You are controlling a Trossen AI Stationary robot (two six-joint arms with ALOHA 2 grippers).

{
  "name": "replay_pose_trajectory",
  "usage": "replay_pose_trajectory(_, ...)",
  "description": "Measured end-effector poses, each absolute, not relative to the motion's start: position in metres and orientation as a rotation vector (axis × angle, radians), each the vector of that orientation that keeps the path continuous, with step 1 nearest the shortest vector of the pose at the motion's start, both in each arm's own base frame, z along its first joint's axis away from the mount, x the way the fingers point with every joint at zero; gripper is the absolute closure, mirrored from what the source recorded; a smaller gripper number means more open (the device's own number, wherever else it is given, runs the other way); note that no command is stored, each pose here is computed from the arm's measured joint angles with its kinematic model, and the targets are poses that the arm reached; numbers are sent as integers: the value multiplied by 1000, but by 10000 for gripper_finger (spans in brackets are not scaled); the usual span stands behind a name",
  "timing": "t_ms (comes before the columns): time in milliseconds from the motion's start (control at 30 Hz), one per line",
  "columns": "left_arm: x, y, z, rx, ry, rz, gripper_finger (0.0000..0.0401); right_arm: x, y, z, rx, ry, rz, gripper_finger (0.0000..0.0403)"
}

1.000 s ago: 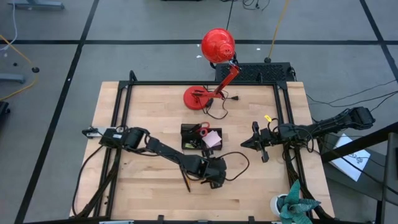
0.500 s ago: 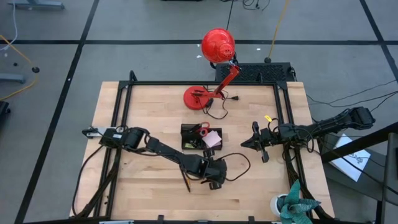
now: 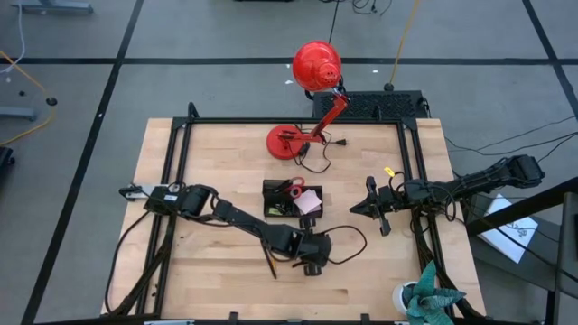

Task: Pick and place office supplies into organizer
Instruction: Put the right yellow pencil into the desk organizer

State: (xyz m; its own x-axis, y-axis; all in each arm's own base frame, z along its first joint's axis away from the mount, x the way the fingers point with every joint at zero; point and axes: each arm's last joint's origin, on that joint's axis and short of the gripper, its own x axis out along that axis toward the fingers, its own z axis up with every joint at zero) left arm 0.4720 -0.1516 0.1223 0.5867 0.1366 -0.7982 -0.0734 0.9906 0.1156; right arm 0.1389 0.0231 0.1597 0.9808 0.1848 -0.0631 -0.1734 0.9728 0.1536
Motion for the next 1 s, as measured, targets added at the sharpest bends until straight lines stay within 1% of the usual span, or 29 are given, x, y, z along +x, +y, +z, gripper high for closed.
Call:
replay_pose_trajectory(100, 470, -152, 132, 107, 919, 116, 392, 139, 23, 160, 148, 77, 181, 399)
replay_pose_trajectory(167, 470, -153, 146, 121, 877, 109, 397, 139, 23, 160, 148, 78, 181, 399)
replay_pose_trajectory(300, 467, -157, 178, 172, 792, 108, 396, 139, 23, 159, 148, 83, 181, 399)
replay_pose_trajectory(467, 459, -159, 206, 179, 741, 105, 391, 139, 23, 159, 148, 83, 182, 399)
replay_pose_trajectory(567, 459, -157, 211, 175, 734, 104, 394, 139, 23, 160, 148, 78, 182, 399)
replay_pose_trajectory(667, 463, -152, 201, 175, 764, 81, 394, 139, 23, 160, 149, 77, 182, 399)
replay_pose_trajectory(733, 468, -147, 194, 161, 781, 33, 386, 139, 23, 160, 149, 77, 182, 399)
replay_pose_trajectory(833, 476, -136, 180, 141, 794, 18, 359, 139, 23, 160, 149, 69, 182, 399)
replay_pose_trajectory(900, 479, -129, 174, 162, 811, 12, 333, 139, 23, 161, 149, 64, 182, 399)
replay_pose_trajectory(1000, 482, -121, 174, 204, 805, 6, 289, 139, 23, 160, 149, 70, 182, 399)
